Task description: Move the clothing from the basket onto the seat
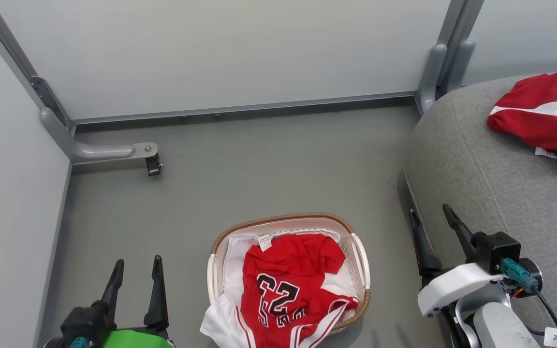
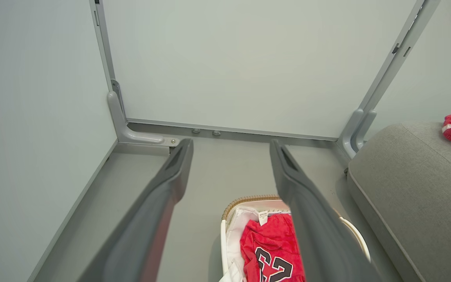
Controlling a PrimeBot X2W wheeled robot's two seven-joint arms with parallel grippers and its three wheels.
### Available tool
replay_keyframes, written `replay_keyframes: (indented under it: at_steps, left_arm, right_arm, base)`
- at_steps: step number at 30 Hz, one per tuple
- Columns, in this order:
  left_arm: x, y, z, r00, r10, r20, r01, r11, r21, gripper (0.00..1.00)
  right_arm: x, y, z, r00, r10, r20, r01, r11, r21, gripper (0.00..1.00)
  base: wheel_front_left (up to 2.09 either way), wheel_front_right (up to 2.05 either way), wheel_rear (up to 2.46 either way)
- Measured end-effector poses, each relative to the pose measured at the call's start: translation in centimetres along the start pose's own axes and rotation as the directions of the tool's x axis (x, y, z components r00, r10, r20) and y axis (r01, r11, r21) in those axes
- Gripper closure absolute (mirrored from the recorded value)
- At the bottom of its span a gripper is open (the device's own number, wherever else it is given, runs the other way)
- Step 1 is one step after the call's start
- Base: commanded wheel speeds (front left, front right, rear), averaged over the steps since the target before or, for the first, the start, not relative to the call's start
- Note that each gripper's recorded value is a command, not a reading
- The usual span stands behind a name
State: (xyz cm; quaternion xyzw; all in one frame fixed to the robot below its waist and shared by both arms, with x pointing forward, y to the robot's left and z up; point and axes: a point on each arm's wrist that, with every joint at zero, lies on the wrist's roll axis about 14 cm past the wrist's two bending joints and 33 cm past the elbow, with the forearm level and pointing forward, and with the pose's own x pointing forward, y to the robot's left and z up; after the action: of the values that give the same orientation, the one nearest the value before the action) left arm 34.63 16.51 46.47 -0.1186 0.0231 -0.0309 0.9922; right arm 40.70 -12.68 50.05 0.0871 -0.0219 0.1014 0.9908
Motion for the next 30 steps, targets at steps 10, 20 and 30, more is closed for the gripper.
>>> replay_keyframes:
  at_steps: [10, 20, 30]
  left_arm:
    - [0.0, -0.2, -0.2, 1.000, -0.006, -0.007, 0.006, 1.000, -0.006, 0.00]
    - [0.2, -0.4, -0.8, 1.000, -0.011, -0.025, 0.011, 1.000, -0.011, 0.00]
    - [2.9, -3.3, -2.3, 0.990, -0.117, -0.074, 0.120, 0.992, 0.032, 0.00]
  right_arm:
    - [-0.1, 0.2, -0.4, 1.000, 0.004, -0.012, -0.004, 1.000, 0.000, 0.00]
    - [0.1, 0.0, -1.0, 1.000, 0.001, -0.028, -0.001, 1.000, 0.002, 0.00]
    - [2.1, -1.6, -0.9, 0.999, -0.029, -0.013, 0.029, 0.999, -0.021, 0.00]
  base:
    - [0.00, 0.00, 0.00]
    - [0.00, 0.00, 0.00]
    - [0.00, 0.00, 0.00]
